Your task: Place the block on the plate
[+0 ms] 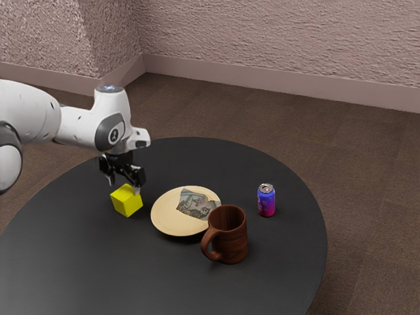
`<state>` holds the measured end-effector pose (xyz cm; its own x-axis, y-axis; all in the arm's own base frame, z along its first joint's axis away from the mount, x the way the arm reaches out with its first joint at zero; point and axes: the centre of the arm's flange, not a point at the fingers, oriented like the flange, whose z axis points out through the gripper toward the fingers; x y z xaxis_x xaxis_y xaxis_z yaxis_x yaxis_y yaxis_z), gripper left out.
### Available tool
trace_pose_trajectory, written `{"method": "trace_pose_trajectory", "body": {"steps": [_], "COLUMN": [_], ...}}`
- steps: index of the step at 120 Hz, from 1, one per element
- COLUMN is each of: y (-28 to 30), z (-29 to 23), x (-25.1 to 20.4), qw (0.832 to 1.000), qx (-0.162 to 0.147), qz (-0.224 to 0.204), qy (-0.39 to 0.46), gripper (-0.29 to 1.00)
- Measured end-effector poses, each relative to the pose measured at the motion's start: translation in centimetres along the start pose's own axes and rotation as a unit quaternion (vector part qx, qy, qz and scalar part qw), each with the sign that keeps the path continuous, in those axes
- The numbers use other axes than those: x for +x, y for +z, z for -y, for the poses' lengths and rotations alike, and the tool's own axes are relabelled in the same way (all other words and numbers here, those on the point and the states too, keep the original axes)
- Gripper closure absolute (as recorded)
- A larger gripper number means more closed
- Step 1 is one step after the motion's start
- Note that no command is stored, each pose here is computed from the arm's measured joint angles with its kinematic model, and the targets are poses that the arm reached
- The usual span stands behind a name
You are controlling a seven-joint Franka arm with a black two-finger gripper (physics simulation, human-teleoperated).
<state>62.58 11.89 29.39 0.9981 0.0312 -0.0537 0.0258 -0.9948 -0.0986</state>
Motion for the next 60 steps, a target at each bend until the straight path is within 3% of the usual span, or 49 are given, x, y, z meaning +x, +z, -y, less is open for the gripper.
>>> {"method": "trace_pose_trajectory", "body": {"steps": [60], "y": [3.0], "z": [-0.3], "x": [-1.0], "qw": [0.998], "qx": [-0.014], "qz": [0.028], "qy": [0.048], "gripper": [0.0]}}
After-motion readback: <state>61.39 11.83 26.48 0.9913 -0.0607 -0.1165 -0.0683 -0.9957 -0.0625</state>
